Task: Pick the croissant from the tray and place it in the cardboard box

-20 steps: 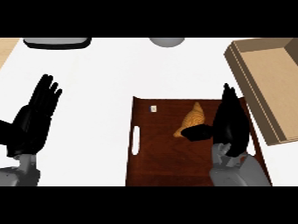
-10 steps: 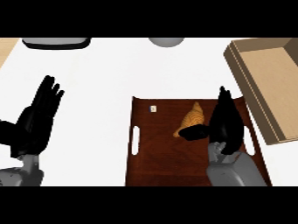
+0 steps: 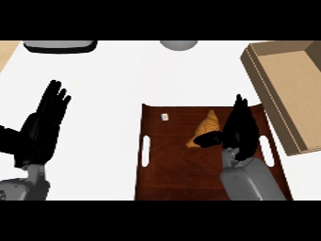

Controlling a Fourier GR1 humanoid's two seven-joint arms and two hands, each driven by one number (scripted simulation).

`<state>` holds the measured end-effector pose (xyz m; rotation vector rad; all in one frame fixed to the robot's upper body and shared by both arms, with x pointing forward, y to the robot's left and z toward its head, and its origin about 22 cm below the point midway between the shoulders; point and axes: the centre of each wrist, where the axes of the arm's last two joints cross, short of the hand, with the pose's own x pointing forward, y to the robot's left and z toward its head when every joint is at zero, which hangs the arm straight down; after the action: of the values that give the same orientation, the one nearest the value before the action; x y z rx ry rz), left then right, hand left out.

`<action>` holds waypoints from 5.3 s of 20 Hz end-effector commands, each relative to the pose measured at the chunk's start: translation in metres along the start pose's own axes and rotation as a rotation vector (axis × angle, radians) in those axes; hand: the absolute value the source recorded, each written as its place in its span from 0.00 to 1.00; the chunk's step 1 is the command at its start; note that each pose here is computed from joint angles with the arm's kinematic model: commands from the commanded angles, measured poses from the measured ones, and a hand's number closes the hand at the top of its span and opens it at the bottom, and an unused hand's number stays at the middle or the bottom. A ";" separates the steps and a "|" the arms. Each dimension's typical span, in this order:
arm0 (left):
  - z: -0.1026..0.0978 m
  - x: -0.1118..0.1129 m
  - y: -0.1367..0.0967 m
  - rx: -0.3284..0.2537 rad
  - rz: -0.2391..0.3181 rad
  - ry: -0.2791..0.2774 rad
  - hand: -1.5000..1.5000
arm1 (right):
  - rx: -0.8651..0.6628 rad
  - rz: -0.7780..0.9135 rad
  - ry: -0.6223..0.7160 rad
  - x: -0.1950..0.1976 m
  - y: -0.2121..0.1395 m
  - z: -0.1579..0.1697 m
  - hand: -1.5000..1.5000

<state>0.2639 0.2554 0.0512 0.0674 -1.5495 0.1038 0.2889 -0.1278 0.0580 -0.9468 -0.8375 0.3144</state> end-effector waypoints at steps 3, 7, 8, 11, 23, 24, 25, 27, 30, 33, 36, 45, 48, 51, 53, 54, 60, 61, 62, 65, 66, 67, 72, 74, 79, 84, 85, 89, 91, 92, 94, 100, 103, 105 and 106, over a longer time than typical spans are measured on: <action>-0.006 0.009 0.000 0.015 0.012 -0.016 0.50 | 0.017 -0.042 0.155 -0.008 0.018 -0.001 0.00; -0.020 0.018 0.003 -0.001 0.001 0.004 0.50 | 0.026 -0.045 0.148 0.003 0.042 0.007 0.00; 0.004 0.002 -0.002 0.005 0.001 0.005 0.50 | 0.044 -0.024 0.156 -0.008 0.011 -0.001 0.00; 0.012 0.012 0.008 0.002 0.004 0.006 0.50 | 0.040 -0.020 0.179 -0.001 0.027 -0.007 0.00; -0.013 0.008 -0.011 0.000 0.000 -0.006 0.50 | 0.053 -0.013 0.170 -0.015 0.041 -0.016 0.00; 0.000 -0.010 0.004 -0.012 0.010 0.003 0.50 | 0.056 -0.010 0.160 -0.015 0.055 0.000 0.00; 0.004 0.010 -0.004 -0.005 0.001 0.008 0.50 | 0.043 -0.020 0.159 -0.001 0.048 -0.012 0.00; 0.005 0.005 -0.023 -0.006 -0.010 -0.021 0.50 | 0.048 0.008 0.167 -0.015 0.058 -0.005 0.00; 0.004 0.002 0.011 0.006 -0.004 0.001 0.50 | 0.030 0.012 0.137 0.004 0.056 -0.013 1.00; 0.004 -0.001 0.002 -0.002 0.008 0.017 0.50 | 0.003 0.099 0.082 0.008 0.061 -0.017 1.00; -0.005 0.028 0.013 0.009 -0.007 0.003 0.50 | -0.010 0.146 0.063 0.001 0.065 -0.014 1.00; -0.005 0.010 -0.016 -0.064 0.007 -0.010 0.50 | 0.192 0.468 -0.655 0.043 0.075 0.024 1.00; -0.002 -0.003 -0.012 -0.036 0.012 0.002 0.50 | 0.178 0.471 -0.791 0.064 0.067 0.017 1.00; 0.002 0.000 0.001 -0.010 -0.004 -0.005 0.50 | 0.117 0.512 -0.872 0.068 0.070 0.019 1.00; -0.001 -0.017 -0.006 0.002 -0.006 0.004 0.50 | 0.099 0.478 -0.924 0.090 0.051 0.038 1.00; 0.009 0.007 -0.009 -0.009 0.009 -0.011 0.50 | 0.092 0.478 -0.929 0.096 0.037 0.038 1.00; -0.011 0.007 0.005 0.005 0.000 -0.007 0.50 | 0.008 0.417 -0.996 0.108 0.004 0.081 1.00; 0.011 -0.003 -0.004 0.003 0.017 0.016 0.50 | -0.020 0.328 -0.965 0.107 -0.007 0.071 1.00; -0.002 0.006 0.009 0.012 0.009 0.012 0.50 | -0.074 0.204 -0.936 0.122 -0.024 0.071 1.00; -0.005 0.006 0.006 0.004 0.003 0.021 0.50 | -0.162 0.140 -0.857 0.131 -0.038 0.080 1.00; 0.002 0.000 0.015 0.011 -0.014 0.016 0.50 | -0.204 0.114 -0.837 0.129 -0.056 0.082 1.00; 0.009 -0.002 0.003 0.012 -0.009 -0.006 0.50 | -0.254 0.088 -0.812 0.122 -0.053 0.075 1.00; -0.004 0.005 0.012 0.014 0.011 0.012 0.50 | -0.367 0.044 -0.697 0.123 -0.108 0.044 1.00; 0.000 0.005 0.007 0.005 -0.014 -0.011 0.50 | -0.377 0.029 -0.656 0.124 -0.104 0.034 1.00; -0.010 0.007 -0.008 0.002 -0.008 -0.005 0.50 | -0.371 0.049 -0.572 0.108 -0.133 -0.013 1.00; -0.001 0.007 -0.008 -0.004 0.011 0.016 0.50 | -0.432 0.058 -0.532 0.077 -0.140 -0.063 1.00; 0.003 0.011 -0.008 -0.004 0.001 0.004 0.50 | -0.430 0.079 -0.511 0.088 -0.165 -0.067 1.00; 0.003 -0.007 0.002 0.005 -0.002 0.000 0.50 | -0.507 0.161 -0.488 0.052 -0.154 -0.098 1.00; -0.003 0.016 -0.008 0.003 -0.009 -0.001 0.50 | -0.505 0.171 -0.486 0.063 -0.177 -0.122 1.00; 0.004 0.000 0.000 -0.005 0.005 0.004 0.50 | -0.500 0.212 -0.466 0.048 -0.171 -0.132 1.00; 0.004 0.021 0.007 -0.011 -0.001 0.009 0.50 | -0.513 0.222 -0.470 0.055 -0.184 -0.143 1.00; -0.003 0.007 0.001 -0.030 -0.008 0.002 0.50 | -0.380 0.446 -0.373 0.024 -0.184 -0.181 1.00; -0.002 0.003 -0.004 -0.030 0.011 -0.013 0.50 | -0.219 0.606 -0.212 -0.009 -0.165 -0.201 1.00; -0.004 0.003 -0.011 -0.020 -0.019 -0.023 0.50 | -0.155 0.596 -0.167 -0.014 -0.172 -0.210 0.00; 0.002 0.007 -0.003 -0.028 0.004 -0.019 0.50 | -0.127 0.516 -0.174 -0.014 -0.164 -0.215 0.00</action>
<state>0.2654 0.2534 0.0575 0.0518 -1.5610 0.0854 0.4184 -0.3406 0.1329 -1.3762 -0.8672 0.7967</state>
